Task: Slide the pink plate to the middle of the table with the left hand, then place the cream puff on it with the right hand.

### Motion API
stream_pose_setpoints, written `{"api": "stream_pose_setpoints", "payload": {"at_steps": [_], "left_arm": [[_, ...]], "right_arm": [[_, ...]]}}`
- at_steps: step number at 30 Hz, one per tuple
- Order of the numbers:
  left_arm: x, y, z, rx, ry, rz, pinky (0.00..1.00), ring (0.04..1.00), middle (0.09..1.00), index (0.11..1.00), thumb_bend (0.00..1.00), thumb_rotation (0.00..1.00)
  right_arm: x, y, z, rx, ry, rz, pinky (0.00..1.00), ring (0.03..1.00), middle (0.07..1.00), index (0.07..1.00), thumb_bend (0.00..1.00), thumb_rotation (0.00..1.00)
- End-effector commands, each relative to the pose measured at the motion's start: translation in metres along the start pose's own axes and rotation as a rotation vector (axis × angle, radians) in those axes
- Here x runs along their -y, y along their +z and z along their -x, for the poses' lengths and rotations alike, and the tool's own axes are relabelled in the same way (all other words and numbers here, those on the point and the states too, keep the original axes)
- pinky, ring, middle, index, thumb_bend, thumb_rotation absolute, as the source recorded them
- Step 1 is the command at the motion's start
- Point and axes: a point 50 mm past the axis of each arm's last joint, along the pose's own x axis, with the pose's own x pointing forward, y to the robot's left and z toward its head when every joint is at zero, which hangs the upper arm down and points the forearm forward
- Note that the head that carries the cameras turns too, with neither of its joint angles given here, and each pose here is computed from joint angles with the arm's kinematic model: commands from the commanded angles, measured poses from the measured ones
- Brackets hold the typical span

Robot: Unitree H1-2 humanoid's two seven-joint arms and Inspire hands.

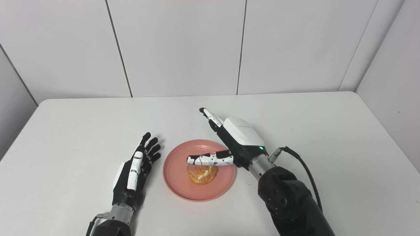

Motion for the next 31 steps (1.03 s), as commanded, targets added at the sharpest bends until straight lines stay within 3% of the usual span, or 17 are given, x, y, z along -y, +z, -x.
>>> {"api": "stream_pose_setpoints", "payload": {"at_steps": [1,12,24,31], "left_arm": [[-0.006,-0.019,0.014,-0.093,0.02,-0.004,0.92,0.929,0.945,0.944,0.44,1.0],[-0.014,-0.019,0.025,-0.101,0.021,-0.029,0.94,0.938,0.955,0.957,0.43,1.0],[-0.02,-0.015,0.033,-0.085,0.034,-0.059,0.95,0.941,0.956,0.955,0.44,1.0],[-0.025,-0.016,0.031,-0.084,0.033,-0.068,0.95,0.941,0.957,0.952,0.44,1.0]], "right_arm": [[0.009,0.006,0.004,0.052,-0.085,-0.067,0.77,0.928,0.997,1.0,0.85,0.77],[-0.036,-0.021,0.036,-0.047,-0.132,-0.309,0.89,0.959,1.0,1.0,0.82,0.99],[-0.073,-0.044,0.046,-0.065,-0.181,-0.561,0.93,0.984,1.0,1.0,0.65,1.0],[-0.091,-0.056,0.046,-0.092,-0.174,-0.632,0.94,0.984,1.0,1.0,0.58,1.0]]}}
